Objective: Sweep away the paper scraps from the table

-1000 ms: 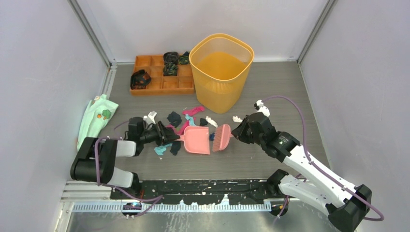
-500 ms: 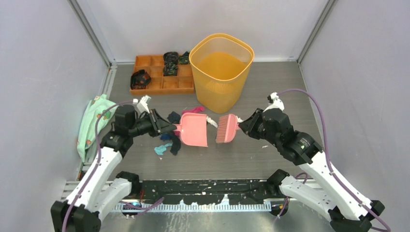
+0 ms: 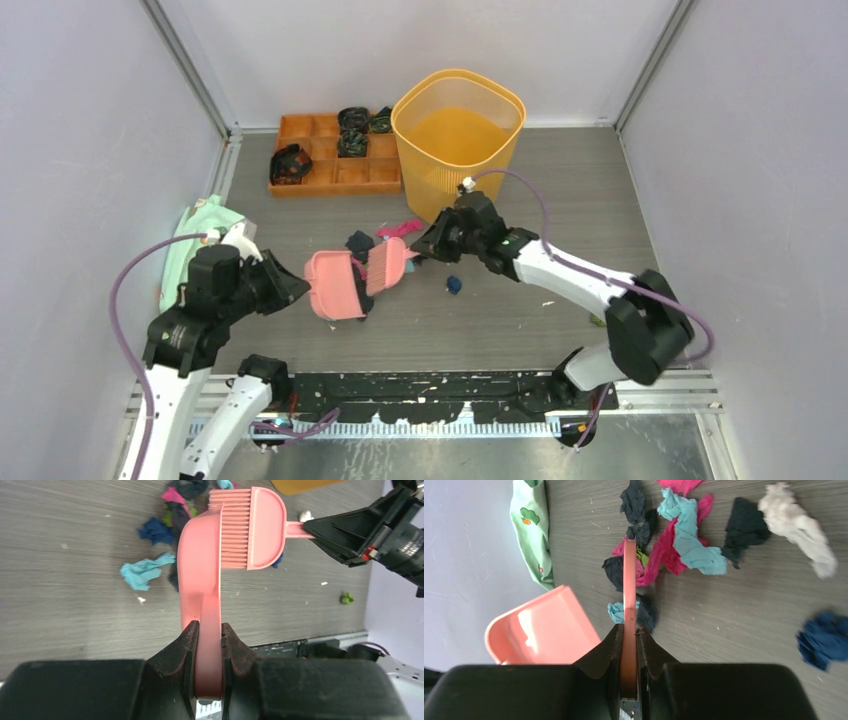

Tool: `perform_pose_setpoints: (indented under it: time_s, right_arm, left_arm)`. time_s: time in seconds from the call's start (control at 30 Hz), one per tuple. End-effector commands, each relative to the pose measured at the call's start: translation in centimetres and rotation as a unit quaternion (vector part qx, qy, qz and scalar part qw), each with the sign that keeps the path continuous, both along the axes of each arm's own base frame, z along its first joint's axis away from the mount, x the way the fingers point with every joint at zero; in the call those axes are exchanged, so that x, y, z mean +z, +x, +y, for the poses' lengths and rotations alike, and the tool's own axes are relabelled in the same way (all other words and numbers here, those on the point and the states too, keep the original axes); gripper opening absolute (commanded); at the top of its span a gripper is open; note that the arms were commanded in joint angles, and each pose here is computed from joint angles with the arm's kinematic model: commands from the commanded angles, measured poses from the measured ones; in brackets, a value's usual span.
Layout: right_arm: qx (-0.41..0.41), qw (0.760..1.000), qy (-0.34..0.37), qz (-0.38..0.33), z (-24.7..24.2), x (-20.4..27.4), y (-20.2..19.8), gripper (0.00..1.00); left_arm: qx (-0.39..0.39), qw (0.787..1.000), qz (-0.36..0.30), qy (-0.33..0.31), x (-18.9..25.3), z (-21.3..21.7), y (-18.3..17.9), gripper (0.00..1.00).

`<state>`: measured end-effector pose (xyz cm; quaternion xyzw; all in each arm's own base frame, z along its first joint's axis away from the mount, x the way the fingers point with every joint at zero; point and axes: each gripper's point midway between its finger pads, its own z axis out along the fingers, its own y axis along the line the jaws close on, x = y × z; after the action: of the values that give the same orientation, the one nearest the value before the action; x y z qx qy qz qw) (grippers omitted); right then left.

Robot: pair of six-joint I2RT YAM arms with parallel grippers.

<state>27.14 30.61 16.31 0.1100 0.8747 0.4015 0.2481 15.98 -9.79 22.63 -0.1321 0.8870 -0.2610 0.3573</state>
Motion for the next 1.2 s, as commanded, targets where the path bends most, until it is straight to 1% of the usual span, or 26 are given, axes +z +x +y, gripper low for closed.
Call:
perform_pose_setpoints:
  time_s: [0.0, 0.13, 0.27, 0.4, 0.53, 0.6, 0.73, 0.93, 1.03, 1.1, 1.17]
  right_arm:
    - [0.054, 0.991, 0.113, -0.055, 5.9, 4.9, 1.5, 0.01]
    - [0.079, 0.992, 0.089, -0.049, 9.2, 2.6, 1.1, 0.01]
    - [0.08, 0.995, 0.054, -0.039, 10.5, -0.3, 0.6, 0.01]
    - [0.048, 0.999, 0.006, -0.012, 8.4, -3.9, -0.2, 0.01]
    - [0.017, 0.999, -0.044, 0.007, 4.9, -6.5, -1.6, 0.01]
    - [0.004, 0.996, -0.085, 0.017, 2.6, -7.7, -2.5, 0.01]
    - [-0.018, 0.99, -0.136, 0.012, -1.7, -7.8, -3.4, 0.01]
    - [-0.04, 0.983, -0.177, 0.013, -7.7, -6.9, -4.8, 0.01]
    - [-0.026, 0.985, -0.17, 0.005, -8.7, -5.7, -5.5, 0.01]
    - [-0.004, 0.989, -0.145, -0.02, -7.9, -4.2, -5.5, 0.01]
    - [0.031, 0.993, -0.104, -0.044, -6.4, -2.0, -5.9, 0.01]
  left_arm:
    - [0.066, 0.995, -0.009, 0.067, 1.0, 3.9, -2.0, 0.03]
    - [0.094, 0.992, -0.026, 0.082, 1.6, 5.3, -2.8, 0.02]
    - [0.085, 0.993, -0.009, 0.085, 0.6, 5.0, -2.9, 0.02]
    - [0.072, 0.994, 0.012, 0.079, -1.2, 4.3, -2.3, 0.02]
    - [0.052, 0.996, 0.037, 0.062, -3.4, 3.0, -1.5, 0.02]
    - [0.045, 0.997, 0.044, 0.052, -4.0, 2.4, -1.0, 0.01]
    - [0.038, 0.998, 0.043, 0.035, -3.8, 1.6, -0.1, 0.0]
    - [0.024, 0.998, 0.055, 0.011, -4.8, 0.3, 0.8, 0.01]
    - [0.013, 0.998, 0.06, -0.014, -5.6, -0.8, 1.5, 0.0]
    - [0.002, 0.997, 0.076, -0.03, -6.9, -1.7, 1.9, 0.01]
    - [-0.005, 0.995, 0.085, -0.047, -8.4, -2.5, 2.4, 0.0]
